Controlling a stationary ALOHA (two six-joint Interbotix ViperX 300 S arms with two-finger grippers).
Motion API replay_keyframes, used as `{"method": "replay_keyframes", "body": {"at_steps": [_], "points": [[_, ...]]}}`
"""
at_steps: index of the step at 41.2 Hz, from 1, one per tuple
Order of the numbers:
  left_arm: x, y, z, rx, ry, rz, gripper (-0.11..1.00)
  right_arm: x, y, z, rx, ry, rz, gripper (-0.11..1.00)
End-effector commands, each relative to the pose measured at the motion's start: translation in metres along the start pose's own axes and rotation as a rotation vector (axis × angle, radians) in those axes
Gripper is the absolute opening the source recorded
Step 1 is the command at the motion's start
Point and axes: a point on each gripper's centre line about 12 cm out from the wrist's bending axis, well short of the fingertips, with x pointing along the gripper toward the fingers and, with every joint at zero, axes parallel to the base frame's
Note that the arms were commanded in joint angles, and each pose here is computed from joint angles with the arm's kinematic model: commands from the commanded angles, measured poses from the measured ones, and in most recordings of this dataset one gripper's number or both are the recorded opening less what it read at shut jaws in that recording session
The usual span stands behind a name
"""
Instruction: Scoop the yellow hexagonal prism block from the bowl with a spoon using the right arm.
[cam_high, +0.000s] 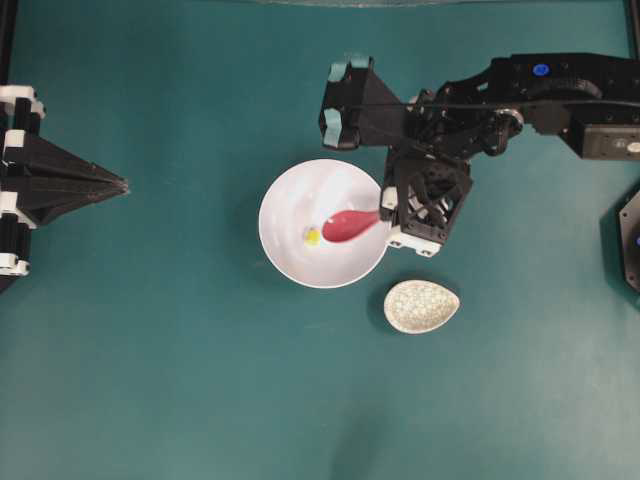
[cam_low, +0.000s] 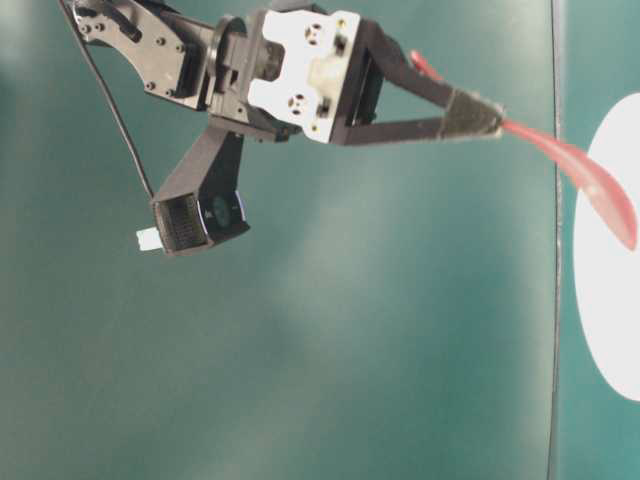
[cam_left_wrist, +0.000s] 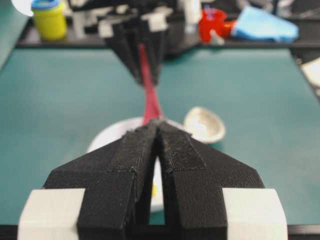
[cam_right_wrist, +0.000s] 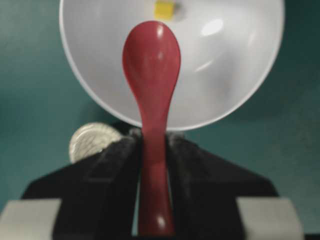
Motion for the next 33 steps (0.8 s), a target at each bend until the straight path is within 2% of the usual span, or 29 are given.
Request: {"method": "replay_keyframes", "body": {"at_steps": [1,18,33], "points": [[0.003,0.0,0.011,0.005,-0.025,0.0,0.0,-0.013,0.008,0.001,-0.002,-0.02,0.023,0.24],[0.003,0.0,0.013,0.006,-0.034,0.0,0.0,0.023,0.003,-0.002,0.01,0.062,0.015,0.24],[0.003,0.0,0.015,0.009,-0.04,0.0,0.0,0.036,0.0,0.004,0.009,0.03,0.007,0.24]]}}
